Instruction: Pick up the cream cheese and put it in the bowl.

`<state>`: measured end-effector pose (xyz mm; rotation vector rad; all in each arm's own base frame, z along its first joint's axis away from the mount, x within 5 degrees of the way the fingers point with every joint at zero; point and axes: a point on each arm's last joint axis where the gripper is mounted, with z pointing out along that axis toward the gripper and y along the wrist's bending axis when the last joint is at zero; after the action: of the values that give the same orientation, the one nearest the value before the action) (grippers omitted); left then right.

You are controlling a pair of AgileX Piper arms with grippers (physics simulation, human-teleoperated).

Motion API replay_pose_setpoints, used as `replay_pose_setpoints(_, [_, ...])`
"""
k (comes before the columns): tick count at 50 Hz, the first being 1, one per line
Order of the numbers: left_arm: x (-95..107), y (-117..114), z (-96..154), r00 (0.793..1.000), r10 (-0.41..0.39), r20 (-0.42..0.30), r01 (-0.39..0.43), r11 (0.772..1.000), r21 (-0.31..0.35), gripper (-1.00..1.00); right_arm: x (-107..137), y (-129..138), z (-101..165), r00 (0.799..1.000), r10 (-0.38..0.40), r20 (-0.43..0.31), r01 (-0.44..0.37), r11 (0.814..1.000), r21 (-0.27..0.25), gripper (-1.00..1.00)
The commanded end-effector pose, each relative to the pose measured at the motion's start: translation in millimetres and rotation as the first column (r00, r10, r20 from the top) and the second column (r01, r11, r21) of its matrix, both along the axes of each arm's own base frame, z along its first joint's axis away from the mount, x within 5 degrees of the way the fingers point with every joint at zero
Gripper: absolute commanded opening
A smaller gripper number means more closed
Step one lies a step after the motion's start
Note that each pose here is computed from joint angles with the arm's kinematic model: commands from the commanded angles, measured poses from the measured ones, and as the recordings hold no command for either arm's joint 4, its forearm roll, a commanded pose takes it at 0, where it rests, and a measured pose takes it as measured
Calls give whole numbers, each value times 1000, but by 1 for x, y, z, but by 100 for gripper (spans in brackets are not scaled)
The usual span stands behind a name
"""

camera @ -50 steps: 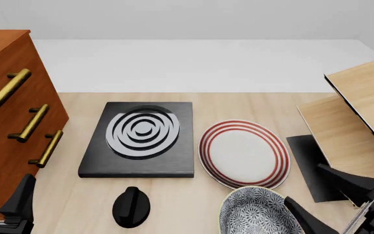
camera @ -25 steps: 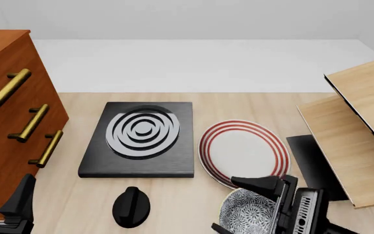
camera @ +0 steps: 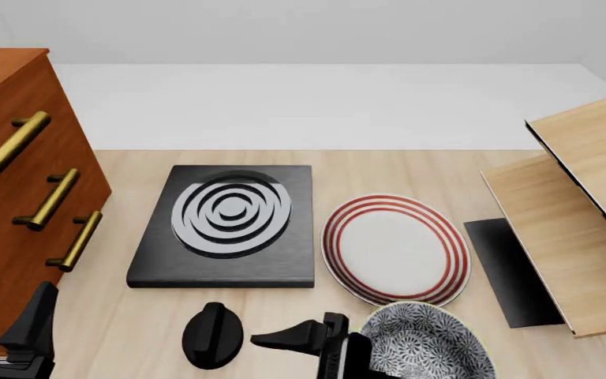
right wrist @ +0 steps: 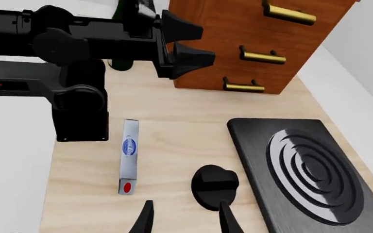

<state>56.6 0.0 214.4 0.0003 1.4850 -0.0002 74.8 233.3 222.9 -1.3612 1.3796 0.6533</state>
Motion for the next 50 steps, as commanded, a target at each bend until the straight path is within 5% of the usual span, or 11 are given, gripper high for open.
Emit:
replay_pose_setpoints(1, [0,0,0,1000,0,0,0,1000,0,100,-14,41,-13,996,84,-29,-85,996,-24,100])
replay_pose_setpoints(23, [0,0,0,1000,0,0,0,1000,0,100,-30,84,-38,986,142,-88,-147,988,-52,100])
replay_pose_setpoints(50, [0,0,0,1000,0,0,0,1000,1,100,-24,104,-71,982,102,-156,-115,991,-73,100])
